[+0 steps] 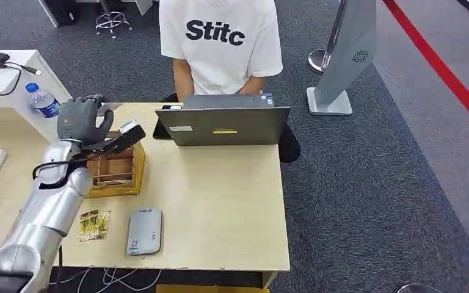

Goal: Pass the card to the sensor for recognition and then transmit it.

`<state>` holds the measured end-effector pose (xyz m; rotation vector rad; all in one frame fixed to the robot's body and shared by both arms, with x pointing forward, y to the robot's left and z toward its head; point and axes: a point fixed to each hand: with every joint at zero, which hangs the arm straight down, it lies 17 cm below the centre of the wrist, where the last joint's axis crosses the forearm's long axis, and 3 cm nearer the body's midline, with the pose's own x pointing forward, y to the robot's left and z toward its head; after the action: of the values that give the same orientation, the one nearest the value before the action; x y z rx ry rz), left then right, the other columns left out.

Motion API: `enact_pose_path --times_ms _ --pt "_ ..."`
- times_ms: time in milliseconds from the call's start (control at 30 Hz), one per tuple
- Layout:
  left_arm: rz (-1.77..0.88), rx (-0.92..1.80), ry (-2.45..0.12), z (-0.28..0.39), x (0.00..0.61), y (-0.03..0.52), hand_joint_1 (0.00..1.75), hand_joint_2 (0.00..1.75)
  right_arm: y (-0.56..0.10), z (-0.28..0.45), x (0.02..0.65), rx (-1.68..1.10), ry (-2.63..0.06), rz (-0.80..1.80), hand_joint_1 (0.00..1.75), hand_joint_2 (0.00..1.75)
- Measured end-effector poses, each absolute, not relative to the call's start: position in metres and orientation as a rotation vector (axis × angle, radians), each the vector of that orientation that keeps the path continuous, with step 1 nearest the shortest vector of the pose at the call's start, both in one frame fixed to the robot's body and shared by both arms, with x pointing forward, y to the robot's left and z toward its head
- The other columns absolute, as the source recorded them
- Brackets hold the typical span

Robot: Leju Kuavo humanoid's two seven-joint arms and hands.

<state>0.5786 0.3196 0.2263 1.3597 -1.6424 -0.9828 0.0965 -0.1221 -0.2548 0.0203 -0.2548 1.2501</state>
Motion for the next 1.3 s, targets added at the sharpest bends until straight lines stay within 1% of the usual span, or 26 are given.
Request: enact_pose_path --times_ms 167,300,400,533,700,1300 --pt "-0.965 1.396 -1.853 0.214 0.477 0.270 1.75 1.75 -0.122 -0.255 0.094 0.028 -0.240 1.139 0.00 1.75" --pt "-0.912 1.328 -1.967 0.200 0.392 0.227 1.75 1.75 -0.122 -0.256 0.091 0.034 -0.233 1.060 0.00 1.75" --pt "-0.854 1.264 -1.976 0.195 0.359 0.218 1.75 1.75 -0.123 -0.257 0.090 0.030 -0.230 1.042 0.00 1.75" --pt "-0.769 1.203 -1.992 0.203 0.349 0.220 1.75 1.75 -0.123 -0.256 0.089 0.030 -0.211 1.011 0.00 1.75" --pt "-0.736 1.186 -2.011 0.213 0.346 0.218 1.75 1.75 -0.122 -0.256 0.089 0.027 -0.197 1.002 0.00 1.75" --pt "-0.732 1.168 -1.999 0.214 0.346 0.215 1.75 1.75 -0.122 -0.256 0.089 0.027 -0.196 0.998 0.00 1.75"
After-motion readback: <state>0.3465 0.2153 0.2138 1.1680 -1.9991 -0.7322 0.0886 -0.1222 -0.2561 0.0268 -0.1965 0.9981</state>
